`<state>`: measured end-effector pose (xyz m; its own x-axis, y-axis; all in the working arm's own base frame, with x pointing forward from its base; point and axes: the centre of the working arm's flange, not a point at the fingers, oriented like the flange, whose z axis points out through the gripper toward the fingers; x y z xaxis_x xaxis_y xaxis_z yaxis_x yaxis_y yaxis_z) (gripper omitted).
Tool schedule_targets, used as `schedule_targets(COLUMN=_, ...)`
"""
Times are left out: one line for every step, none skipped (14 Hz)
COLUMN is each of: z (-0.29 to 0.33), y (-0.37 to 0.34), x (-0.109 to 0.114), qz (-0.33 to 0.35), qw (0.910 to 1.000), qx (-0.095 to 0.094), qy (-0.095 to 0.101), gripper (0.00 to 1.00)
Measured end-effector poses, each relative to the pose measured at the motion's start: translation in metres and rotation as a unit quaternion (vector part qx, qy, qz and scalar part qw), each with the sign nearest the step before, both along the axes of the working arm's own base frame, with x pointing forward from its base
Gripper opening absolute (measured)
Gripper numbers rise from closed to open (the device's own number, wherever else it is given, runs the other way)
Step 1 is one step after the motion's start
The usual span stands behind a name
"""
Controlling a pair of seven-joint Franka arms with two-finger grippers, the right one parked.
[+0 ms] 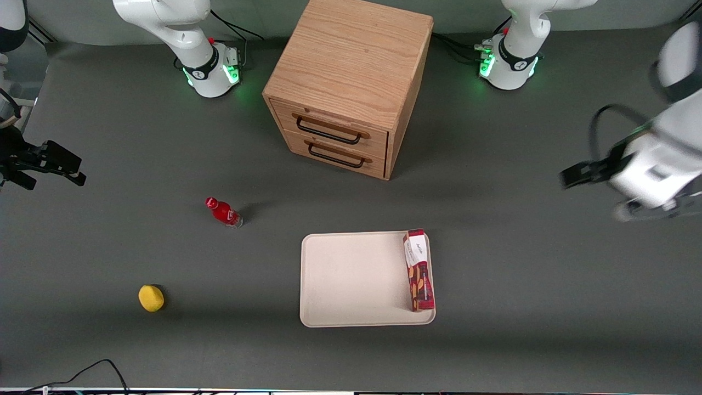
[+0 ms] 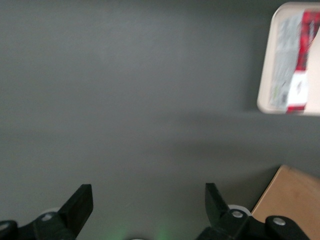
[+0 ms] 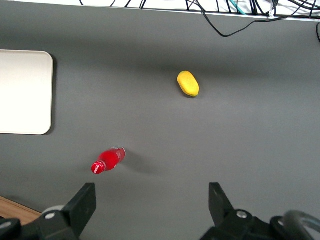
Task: Place red cookie box on tray
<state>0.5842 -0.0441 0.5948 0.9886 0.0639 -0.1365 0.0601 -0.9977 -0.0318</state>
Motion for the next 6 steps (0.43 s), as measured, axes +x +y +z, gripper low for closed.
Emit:
schedule_targets(z=0.004, y=0.017, x=-0.011, qz=-0.008, qw=0.9999, qx=-0.008, qy=0.005, gripper=1.00)
schedule_targets(z=0.001, y=0.031, x=-0.022, qz=-0.015, qw=0.9997, qx=-0.016, qy=0.011, gripper=1.00)
schedule_targets(z=-0.007, y=0.044, x=-0.033, qz=-0.018, qw=0.9995, qx=-0.022, qy=0.015, gripper=1.00)
schedule_targets(z=-0.015, y=0.053, x=-0.043, qz=-0.018, qw=0.9994, qx=-0.025, qy=0.018, gripper=1.00)
schedule_targets(z=-0.019, y=0.057, x=-0.051, qz=-0.019, qw=0.9992, qx=-0.027, qy=0.024, gripper=1.00)
schedule_targets(z=-0.019, y=0.057, x=-0.057, qz=-0.022, qw=0.9990, qx=-0.028, qy=0.028, gripper=1.00)
